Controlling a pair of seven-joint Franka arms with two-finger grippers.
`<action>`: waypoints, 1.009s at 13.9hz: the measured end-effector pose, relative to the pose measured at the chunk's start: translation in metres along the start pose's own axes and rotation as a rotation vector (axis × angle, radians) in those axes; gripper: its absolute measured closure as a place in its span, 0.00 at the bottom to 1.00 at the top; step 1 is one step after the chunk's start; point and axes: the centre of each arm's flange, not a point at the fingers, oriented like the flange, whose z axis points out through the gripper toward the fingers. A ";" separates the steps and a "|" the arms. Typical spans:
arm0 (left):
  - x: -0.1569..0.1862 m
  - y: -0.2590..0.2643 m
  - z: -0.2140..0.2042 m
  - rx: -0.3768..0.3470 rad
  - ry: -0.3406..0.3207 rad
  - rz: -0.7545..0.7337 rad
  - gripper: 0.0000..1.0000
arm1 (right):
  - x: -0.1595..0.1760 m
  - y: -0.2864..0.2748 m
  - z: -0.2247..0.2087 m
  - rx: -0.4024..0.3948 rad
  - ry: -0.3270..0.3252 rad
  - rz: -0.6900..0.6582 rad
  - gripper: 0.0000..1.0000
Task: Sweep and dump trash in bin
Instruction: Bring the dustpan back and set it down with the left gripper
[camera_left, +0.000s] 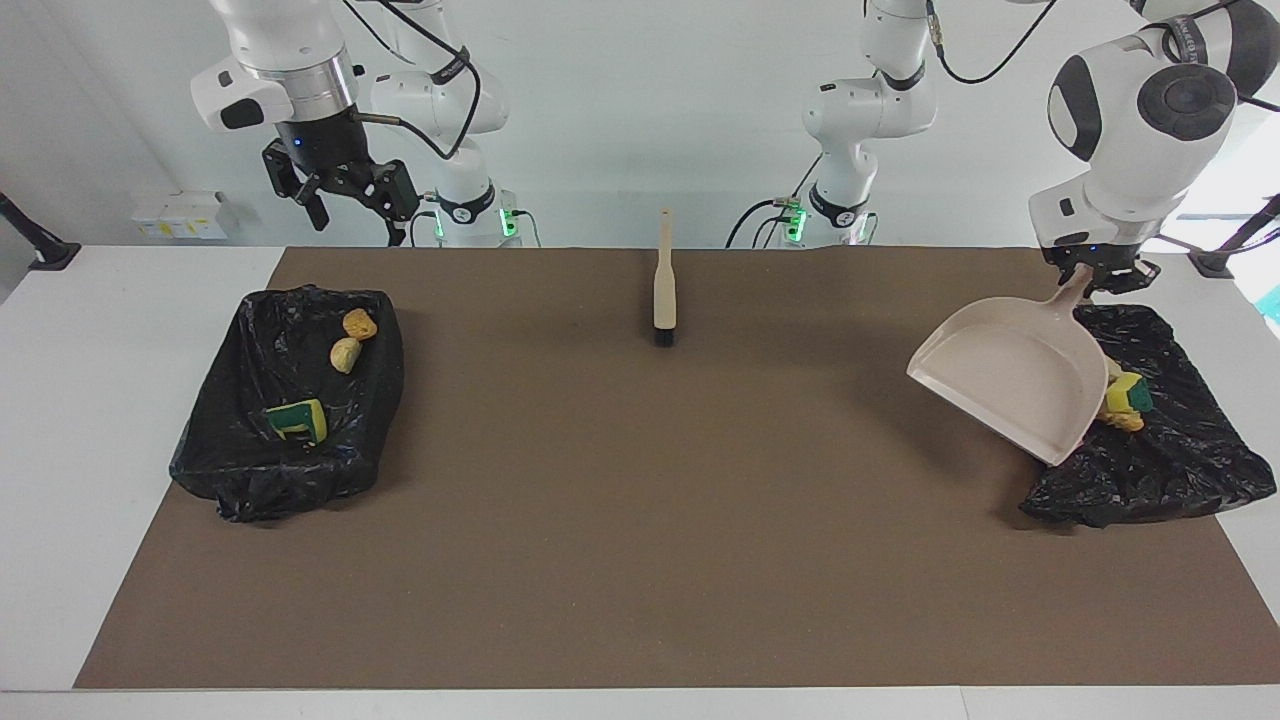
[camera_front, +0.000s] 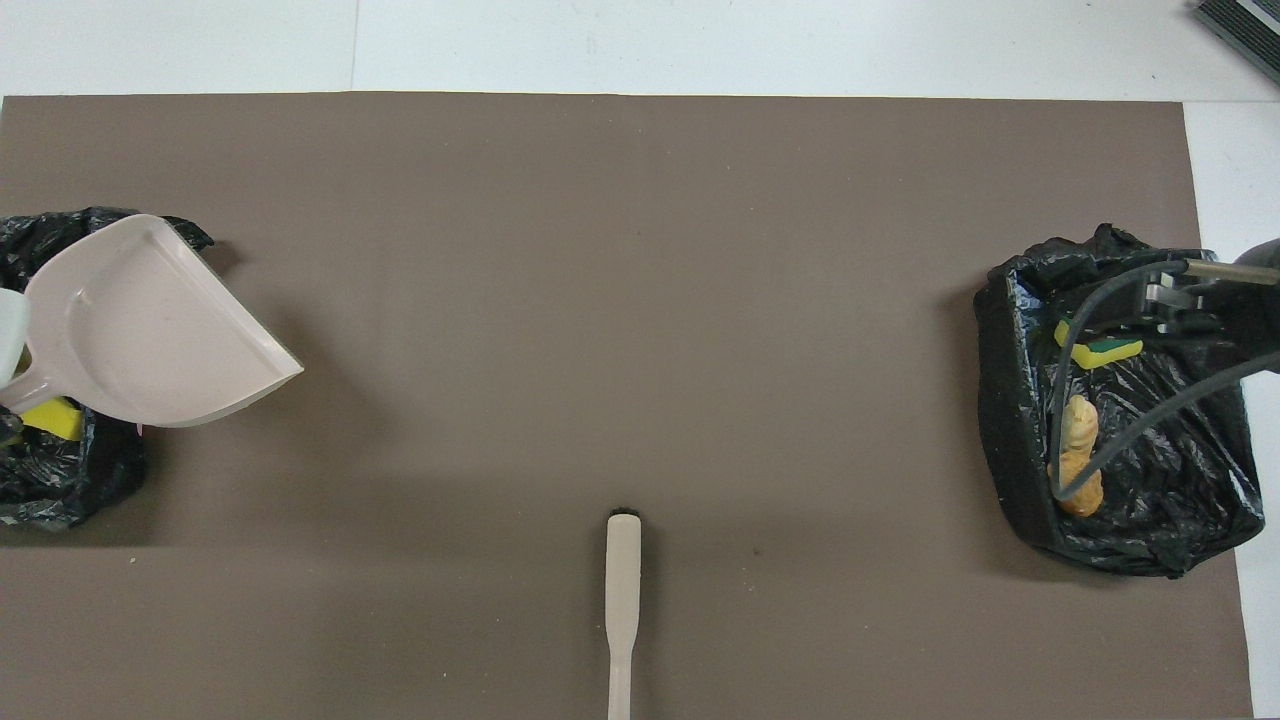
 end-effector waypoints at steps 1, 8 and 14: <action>0.011 0.010 -0.003 -0.020 0.026 -0.036 0.69 | 0.001 0.004 -0.001 0.001 0.001 -0.015 0.00; 0.109 0.139 -0.037 -0.174 0.130 -0.398 0.69 | 0.002 0.012 -0.001 0.003 -0.005 -0.030 0.00; 0.202 0.242 -0.043 -0.228 0.250 -0.561 0.69 | -0.001 0.010 0.000 0.031 -0.033 -0.113 0.00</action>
